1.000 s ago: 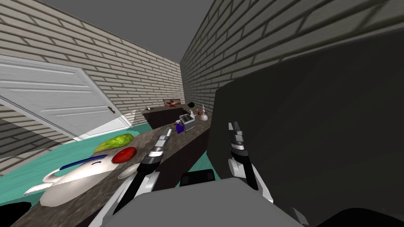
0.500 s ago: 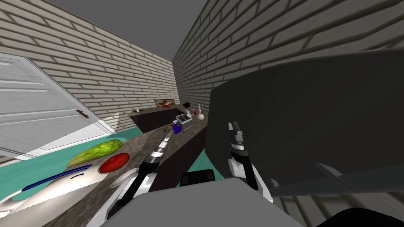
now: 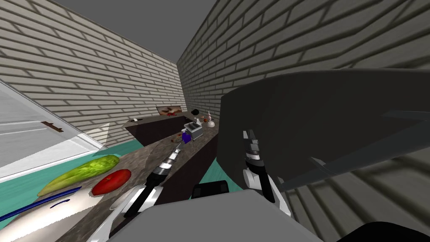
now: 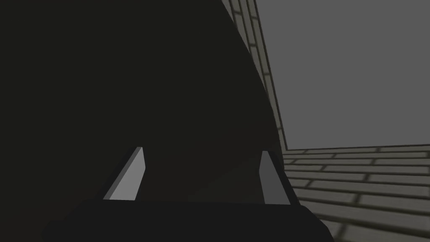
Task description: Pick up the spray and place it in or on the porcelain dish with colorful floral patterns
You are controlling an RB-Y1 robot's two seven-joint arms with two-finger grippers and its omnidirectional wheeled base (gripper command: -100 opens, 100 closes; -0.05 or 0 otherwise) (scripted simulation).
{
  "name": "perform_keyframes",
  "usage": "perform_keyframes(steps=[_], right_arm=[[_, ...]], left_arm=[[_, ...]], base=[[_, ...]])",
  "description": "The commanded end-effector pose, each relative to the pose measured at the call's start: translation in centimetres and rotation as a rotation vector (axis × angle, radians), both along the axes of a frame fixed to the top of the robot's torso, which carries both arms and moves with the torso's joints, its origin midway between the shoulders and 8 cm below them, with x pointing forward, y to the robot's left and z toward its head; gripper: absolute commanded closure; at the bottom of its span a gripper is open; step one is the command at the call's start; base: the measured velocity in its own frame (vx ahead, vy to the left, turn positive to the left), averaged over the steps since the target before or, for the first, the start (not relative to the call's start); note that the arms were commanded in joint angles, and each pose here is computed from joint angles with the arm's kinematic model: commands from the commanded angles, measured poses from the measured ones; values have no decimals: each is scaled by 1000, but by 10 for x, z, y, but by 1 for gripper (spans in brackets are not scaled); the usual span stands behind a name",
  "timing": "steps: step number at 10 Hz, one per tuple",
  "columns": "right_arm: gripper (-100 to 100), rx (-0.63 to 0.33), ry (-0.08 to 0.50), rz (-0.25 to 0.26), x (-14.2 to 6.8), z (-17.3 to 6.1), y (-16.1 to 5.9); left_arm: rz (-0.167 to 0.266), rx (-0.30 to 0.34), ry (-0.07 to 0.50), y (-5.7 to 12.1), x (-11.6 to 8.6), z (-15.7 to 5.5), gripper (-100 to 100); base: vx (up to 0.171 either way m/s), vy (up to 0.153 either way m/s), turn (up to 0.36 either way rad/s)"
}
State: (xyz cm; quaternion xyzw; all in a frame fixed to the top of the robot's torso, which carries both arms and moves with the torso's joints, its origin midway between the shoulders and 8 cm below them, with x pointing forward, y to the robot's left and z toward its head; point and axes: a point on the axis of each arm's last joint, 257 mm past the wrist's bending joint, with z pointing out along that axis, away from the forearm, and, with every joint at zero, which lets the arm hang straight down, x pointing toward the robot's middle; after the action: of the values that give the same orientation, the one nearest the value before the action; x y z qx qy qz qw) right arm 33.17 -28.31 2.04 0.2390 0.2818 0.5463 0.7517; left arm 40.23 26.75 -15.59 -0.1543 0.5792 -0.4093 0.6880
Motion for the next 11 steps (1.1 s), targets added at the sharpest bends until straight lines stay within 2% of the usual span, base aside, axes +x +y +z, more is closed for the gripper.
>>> perform_keyframes(steps=[1,4,5,7,8,9,10,11], right_arm=[[0,0,0,0,0,0,0],[0,0,0,0,0,0,0],[0,0,0,0,0,0,0],[0,0,0,0,0,0,0],[0,0,0,0,0,0,0],[0,0,0,0,0,0,0],[0,0,0,0,0,0,0],[0,0,0,0,0,0,0]], left_arm=[[4,28,14,5,3,-8,-100],[11,192,62,31,11,-40,-100],[17,192,78,35,10,-47,-100],[24,300,107,57,14,-64,-100],[28,300,118,60,14,-69,-100],[31,352,130,72,15,-75,-100],[34,352,136,74,15,-78,-100],[40,403,153,88,16,-86,-100]], base=[[-26,47,-134],[-58,86,-301],[-48,54,-164],[-48,60,-211],[-51,58,-176],[-33,59,-288],[-26,39,-126],[-36,47,-174]])
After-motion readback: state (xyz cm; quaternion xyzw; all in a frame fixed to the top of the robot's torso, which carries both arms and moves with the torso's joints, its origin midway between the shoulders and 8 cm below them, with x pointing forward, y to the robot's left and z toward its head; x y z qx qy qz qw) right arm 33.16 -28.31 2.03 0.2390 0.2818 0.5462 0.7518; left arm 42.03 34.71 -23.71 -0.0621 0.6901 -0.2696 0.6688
